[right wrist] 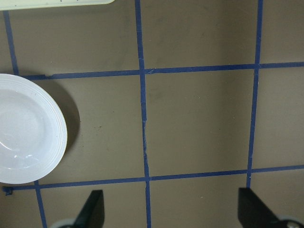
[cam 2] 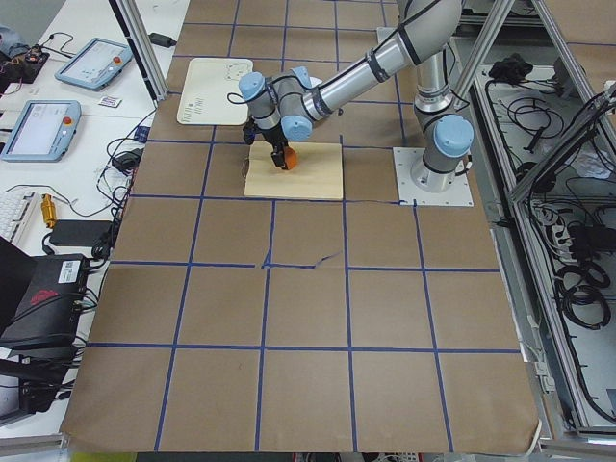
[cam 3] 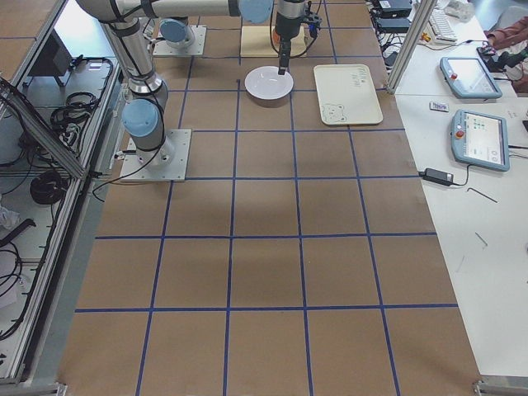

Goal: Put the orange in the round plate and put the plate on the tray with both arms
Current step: 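Lower the left gripper onto the orange on the cutting board and grasp it, then carry the orange with the left gripper onto the white plate and release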

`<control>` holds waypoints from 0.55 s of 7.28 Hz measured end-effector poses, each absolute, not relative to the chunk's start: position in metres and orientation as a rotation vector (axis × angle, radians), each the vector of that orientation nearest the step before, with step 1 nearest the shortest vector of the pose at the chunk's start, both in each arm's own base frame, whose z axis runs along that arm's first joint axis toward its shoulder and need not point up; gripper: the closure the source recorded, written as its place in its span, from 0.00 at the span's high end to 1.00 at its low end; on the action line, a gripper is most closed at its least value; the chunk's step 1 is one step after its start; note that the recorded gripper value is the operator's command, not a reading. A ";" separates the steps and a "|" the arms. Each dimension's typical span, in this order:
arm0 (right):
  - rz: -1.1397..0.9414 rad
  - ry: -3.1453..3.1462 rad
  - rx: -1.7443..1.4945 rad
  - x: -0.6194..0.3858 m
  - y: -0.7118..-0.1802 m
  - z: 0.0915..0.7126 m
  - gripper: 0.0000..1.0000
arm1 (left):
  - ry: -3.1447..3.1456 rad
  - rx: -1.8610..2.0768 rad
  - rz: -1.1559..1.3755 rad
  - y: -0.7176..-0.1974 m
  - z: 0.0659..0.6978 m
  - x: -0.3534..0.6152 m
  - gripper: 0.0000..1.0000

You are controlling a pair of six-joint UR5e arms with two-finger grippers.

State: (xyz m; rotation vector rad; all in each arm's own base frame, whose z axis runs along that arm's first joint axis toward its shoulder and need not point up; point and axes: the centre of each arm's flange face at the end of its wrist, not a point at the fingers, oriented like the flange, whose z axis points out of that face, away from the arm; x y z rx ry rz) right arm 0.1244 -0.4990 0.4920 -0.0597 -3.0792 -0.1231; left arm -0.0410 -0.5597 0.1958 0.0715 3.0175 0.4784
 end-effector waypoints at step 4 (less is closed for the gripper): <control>-0.123 -3.092 -0.061 0.126 -0.499 0.492 1.00 | 3.129 0.068 0.443 -0.563 0.237 -0.105 0.11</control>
